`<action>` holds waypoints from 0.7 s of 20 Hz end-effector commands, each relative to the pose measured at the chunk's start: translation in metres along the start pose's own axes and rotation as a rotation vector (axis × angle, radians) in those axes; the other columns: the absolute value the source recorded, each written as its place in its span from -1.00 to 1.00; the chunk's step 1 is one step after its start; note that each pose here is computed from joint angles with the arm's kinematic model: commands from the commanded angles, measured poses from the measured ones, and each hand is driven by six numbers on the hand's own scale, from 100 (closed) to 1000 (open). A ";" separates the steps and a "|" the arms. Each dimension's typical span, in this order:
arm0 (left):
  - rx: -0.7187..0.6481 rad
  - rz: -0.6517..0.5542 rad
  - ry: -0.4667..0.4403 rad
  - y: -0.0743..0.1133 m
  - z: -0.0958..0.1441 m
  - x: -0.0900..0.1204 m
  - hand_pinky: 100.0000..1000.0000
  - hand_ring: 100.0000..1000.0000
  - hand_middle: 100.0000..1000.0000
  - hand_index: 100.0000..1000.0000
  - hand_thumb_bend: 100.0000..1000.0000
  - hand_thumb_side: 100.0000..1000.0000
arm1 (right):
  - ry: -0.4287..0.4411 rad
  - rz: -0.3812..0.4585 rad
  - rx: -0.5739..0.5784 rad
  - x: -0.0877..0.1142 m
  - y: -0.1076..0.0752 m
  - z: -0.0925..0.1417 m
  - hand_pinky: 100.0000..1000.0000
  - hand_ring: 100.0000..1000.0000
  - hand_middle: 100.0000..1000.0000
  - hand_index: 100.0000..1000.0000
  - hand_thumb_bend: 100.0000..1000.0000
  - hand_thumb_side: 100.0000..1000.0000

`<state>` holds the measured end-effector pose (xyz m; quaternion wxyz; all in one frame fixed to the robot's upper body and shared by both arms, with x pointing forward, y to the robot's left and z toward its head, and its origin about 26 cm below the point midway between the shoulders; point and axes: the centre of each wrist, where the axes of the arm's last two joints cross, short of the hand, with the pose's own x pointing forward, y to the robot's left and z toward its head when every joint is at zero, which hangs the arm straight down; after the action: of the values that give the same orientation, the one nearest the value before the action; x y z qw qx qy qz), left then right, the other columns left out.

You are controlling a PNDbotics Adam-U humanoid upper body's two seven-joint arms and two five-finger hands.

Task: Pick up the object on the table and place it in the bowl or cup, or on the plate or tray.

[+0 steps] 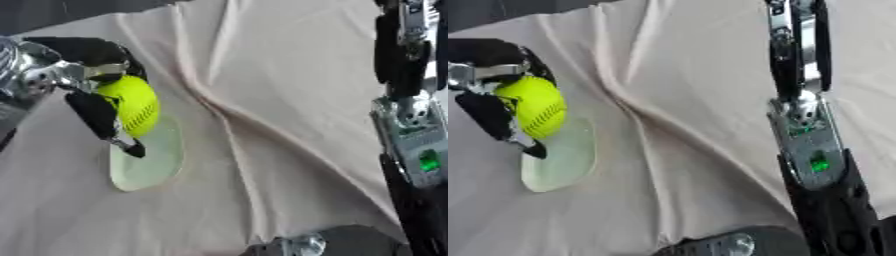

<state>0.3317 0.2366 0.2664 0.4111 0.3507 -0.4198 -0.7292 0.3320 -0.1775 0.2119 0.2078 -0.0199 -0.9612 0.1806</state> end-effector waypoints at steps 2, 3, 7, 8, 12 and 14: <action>-0.010 0.006 0.010 0.002 0.003 -0.004 -1.00 -0.33 0.22 -0.08 0.49 -0.07 | -0.021 0.008 -0.002 0.004 -0.002 -0.004 0.26 0.90 0.81 0.94 -1.00 0.82; -0.013 0.009 0.007 0.002 0.003 -0.004 -1.00 -0.32 0.25 -0.05 0.49 0.00 | -0.021 0.008 -0.002 0.003 -0.002 -0.004 0.26 0.90 0.81 0.94 -1.00 0.82; -0.022 0.022 -0.008 0.001 0.002 -0.003 -0.76 -0.22 0.31 0.00 0.50 0.22 | -0.019 0.008 -0.002 0.003 -0.002 -0.004 0.26 0.91 0.81 0.94 -1.00 0.82; -0.022 0.025 -0.010 0.001 0.002 -0.003 -0.72 -0.21 0.31 0.01 0.49 0.26 | -0.019 0.008 -0.002 0.003 -0.002 -0.004 0.26 0.91 0.81 0.94 -1.00 0.82; -0.018 0.035 -0.018 0.002 0.004 -0.003 -0.41 -0.07 0.38 0.15 0.36 0.73 | -0.018 0.009 -0.002 0.003 -0.002 -0.004 0.26 0.90 0.81 0.94 -1.00 0.83; -0.008 0.040 -0.021 0.004 0.007 -0.002 -0.31 0.03 0.49 0.26 0.33 0.86 | -0.018 0.009 -0.002 0.003 -0.002 -0.004 0.26 0.90 0.81 0.94 -1.00 0.83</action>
<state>0.3316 0.2361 0.2615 0.4219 0.3224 -0.4239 -0.7337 0.3321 -0.1775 0.2119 0.2078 -0.0199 -0.9611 0.1806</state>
